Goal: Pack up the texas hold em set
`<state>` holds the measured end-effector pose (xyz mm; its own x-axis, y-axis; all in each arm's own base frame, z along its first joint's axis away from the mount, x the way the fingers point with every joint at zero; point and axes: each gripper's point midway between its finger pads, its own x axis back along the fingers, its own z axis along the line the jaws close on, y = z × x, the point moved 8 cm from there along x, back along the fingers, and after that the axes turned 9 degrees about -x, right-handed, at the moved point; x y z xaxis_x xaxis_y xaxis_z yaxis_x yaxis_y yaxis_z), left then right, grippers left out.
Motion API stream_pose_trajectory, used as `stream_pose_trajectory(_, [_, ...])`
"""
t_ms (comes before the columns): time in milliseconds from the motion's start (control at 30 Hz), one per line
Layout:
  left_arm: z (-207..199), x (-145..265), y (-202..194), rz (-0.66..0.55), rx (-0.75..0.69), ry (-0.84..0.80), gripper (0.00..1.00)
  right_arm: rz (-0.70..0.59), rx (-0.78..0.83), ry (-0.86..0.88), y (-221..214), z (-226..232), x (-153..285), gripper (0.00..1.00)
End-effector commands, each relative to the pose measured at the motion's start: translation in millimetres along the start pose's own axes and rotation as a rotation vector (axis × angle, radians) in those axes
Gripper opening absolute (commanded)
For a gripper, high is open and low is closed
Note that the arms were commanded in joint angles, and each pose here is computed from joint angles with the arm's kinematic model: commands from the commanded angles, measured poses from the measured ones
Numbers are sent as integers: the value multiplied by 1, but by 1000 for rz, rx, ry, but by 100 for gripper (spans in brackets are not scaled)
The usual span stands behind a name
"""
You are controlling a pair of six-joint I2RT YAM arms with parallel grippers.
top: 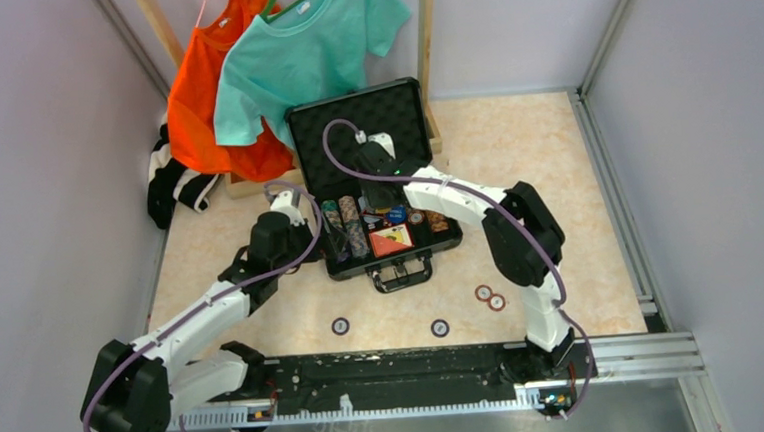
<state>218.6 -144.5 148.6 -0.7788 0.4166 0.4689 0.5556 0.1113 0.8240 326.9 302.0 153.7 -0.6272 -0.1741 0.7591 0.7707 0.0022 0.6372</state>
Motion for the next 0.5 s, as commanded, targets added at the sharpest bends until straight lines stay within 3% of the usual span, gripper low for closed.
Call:
stream_pose_trajectory(0, [1, 2, 3, -26, -5, 3, 99, -33, 17, 57, 7, 25, 6, 49])
stream_pose_trajectory(333, [1, 1, 3, -23, -6, 4, 99, -13, 37, 86, -10, 40, 7, 51])
stream_pose_trajectory(467, [1, 1, 4, -24, -6, 4, 99, -7, 43, 88, -12, 41, 8, 63])
